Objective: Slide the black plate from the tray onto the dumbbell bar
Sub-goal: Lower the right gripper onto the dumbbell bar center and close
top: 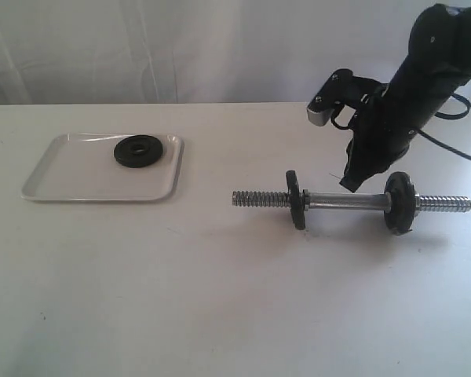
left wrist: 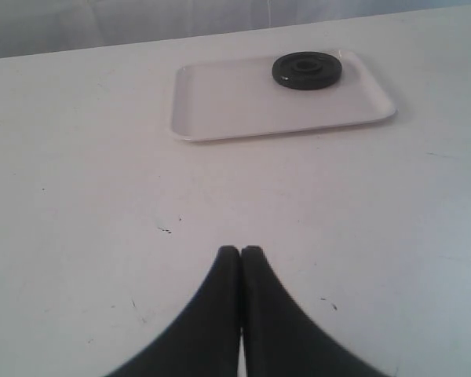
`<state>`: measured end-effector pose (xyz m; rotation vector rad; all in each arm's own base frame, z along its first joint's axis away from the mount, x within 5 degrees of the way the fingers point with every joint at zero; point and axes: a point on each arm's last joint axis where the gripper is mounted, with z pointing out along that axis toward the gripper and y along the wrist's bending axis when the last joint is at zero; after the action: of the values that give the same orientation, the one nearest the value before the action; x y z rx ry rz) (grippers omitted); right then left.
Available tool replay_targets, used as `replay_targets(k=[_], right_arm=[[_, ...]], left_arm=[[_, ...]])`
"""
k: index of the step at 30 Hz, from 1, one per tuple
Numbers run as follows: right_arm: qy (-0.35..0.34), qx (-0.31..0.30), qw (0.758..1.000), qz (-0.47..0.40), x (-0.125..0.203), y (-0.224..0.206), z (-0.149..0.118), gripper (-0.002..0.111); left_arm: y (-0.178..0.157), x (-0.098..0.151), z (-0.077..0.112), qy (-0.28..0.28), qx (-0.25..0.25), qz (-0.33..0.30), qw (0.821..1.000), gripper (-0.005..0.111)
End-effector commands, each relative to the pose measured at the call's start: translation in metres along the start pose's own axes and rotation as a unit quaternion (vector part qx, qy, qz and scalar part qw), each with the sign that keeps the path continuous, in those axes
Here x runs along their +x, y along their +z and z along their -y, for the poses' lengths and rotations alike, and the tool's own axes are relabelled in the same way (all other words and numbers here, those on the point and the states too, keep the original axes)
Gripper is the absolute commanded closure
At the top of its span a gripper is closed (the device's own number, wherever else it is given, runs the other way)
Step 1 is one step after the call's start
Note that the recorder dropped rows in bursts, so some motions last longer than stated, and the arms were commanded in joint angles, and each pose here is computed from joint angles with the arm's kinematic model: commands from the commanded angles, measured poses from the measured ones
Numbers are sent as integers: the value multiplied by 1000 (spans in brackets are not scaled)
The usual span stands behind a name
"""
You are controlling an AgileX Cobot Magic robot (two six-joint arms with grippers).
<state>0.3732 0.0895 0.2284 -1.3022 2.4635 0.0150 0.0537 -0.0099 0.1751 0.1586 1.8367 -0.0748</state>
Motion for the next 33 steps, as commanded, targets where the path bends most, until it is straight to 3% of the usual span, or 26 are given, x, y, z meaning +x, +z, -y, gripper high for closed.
replay_targets(k=[1,3,5,7,10,12,33], right_arm=[[-10,-38,999,9,-8,-4,-3,108],[-9,-38,999,7,-8,1,-2,107],[-11,-40,999,6,-9,3,-4,92],[-21,-43,999,5,-10,3,-6,72],[-33,-49,998,3,-13,6,-10,31],[-39,-57,998,-6,-14,11,-13,21],[-142,-9,989,-39,-17,72,-11,24]], left_arm=[[0,1,0,0,1,0,1000,107],[0,1,0,0,1,0,1000,107],[0,1,0,0,1,0,1000,107],[0,1,0,0,1,0,1000,107],[0,1,0,0,1,0,1000,107],[0,1,0,0,1,0,1000,107],[0,1,0,0,1,0,1000,107]])
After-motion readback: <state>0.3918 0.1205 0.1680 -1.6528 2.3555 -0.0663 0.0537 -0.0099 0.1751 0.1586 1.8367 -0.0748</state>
